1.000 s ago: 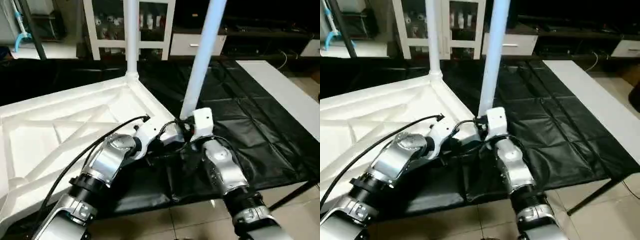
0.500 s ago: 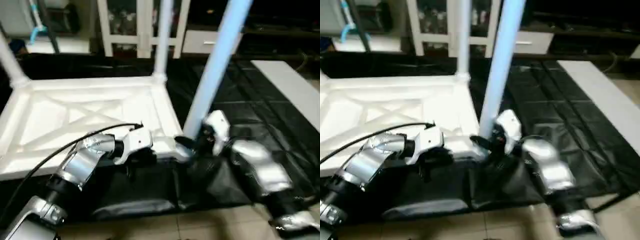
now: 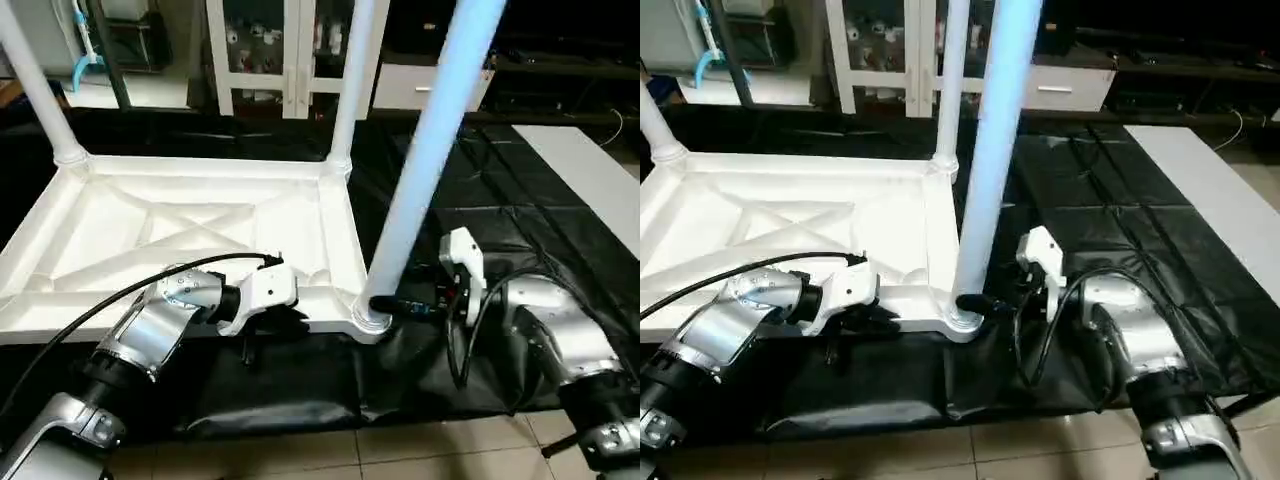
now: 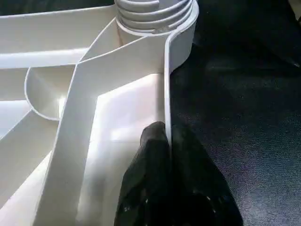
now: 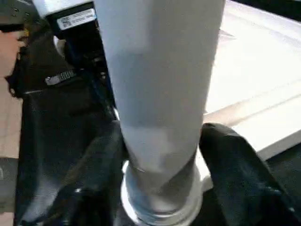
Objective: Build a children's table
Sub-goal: Rotate leg to tighten
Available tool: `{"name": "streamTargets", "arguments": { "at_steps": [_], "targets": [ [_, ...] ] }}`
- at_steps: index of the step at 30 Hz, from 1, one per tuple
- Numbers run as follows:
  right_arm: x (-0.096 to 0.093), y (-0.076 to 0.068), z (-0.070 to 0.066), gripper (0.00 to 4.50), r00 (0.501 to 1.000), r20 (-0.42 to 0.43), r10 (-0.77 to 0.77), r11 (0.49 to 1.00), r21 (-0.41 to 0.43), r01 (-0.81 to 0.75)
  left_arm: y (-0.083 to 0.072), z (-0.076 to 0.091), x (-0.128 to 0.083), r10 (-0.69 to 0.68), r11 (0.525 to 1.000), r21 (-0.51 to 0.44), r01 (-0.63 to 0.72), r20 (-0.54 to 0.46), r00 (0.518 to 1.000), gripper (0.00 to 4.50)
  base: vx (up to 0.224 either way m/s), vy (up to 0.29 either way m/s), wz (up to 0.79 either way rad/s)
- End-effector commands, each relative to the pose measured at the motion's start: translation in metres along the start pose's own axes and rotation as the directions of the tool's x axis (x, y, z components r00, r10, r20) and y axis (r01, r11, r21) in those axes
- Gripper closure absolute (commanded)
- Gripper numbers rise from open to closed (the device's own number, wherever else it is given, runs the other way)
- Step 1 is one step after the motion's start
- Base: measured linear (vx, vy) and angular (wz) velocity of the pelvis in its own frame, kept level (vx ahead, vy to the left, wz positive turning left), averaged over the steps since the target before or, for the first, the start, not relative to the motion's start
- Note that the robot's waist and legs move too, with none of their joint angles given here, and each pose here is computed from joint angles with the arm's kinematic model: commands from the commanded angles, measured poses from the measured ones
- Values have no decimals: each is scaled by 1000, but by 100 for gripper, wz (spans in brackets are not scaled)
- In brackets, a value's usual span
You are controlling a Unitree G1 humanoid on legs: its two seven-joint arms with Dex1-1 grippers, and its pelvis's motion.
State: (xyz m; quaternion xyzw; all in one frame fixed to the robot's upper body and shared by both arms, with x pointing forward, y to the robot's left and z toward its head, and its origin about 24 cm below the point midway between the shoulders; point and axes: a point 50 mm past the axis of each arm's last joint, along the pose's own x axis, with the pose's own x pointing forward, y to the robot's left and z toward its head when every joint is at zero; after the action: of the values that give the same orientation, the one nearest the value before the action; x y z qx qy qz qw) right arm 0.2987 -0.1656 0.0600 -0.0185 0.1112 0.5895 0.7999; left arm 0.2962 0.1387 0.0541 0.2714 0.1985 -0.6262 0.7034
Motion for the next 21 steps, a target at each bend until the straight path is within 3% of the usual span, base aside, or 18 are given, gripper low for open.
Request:
{"name": "streamTargets", "arguments": {
  "at_steps": [1,4,6,8,12,13,14,16,17,19,21],
  "targets": [
    [-3,-6,6,214,1000,-8,-12,1000,-14,12,-20,-12,15,-145,989,-24,144,-34,989,450,0,0,0],
    [-3,-6,4,235,1000,-15,-14,1000,-14,14,-21,-13,15,-147,989,-25,146,-35,989,450,0,0,0],
    [-4,-12,0,252,995,-24,-99,995,-9,99,-19,-14,14,-127,991,-36,125,-47,991,450,0,0,0],
    [-2,-20,-11,255,958,-59,-282,959,-7,282,-14,-15,16,-58,996,-73,53,-69,996,450,0,0,0],
    [3,-25,-26,263,880,-95,-466,884,1,468,-9,-7,22,17,990,-137,-22,-37,999,450,0,0,0],
    [5,-28,-33,263,794,-110,-598,798,12,602,-4,-3,27,86,982,-165,-92,-44,995,450,0,0,0],
    [5,-28,-33,264,794,-110,-598,798,12,602,-4,-3,27,86,982,-165,-92,-44,995,450,0,0,0],
    [6,-34,-46,264,449,-122,-885,444,64,894,16,11,40,354,896,-259,-361,-72,932,450,0,0,0],
    [7,-34,-47,264,386,-113,-915,378,89,922,19,14,42,395,875,-273,-399,-73,916,450,0,0,0],
    [21,-29,-45,264,357,-87,-930,349,96,932,24,24,49,457,848,-279,-450,-43,888,450,0,0,0],
    [46,-22,-41,264,425,-59,-903,413,146,899,26,34,56,493,836,-275,-475,-7,870,450,0,0,0]
  ]
}}
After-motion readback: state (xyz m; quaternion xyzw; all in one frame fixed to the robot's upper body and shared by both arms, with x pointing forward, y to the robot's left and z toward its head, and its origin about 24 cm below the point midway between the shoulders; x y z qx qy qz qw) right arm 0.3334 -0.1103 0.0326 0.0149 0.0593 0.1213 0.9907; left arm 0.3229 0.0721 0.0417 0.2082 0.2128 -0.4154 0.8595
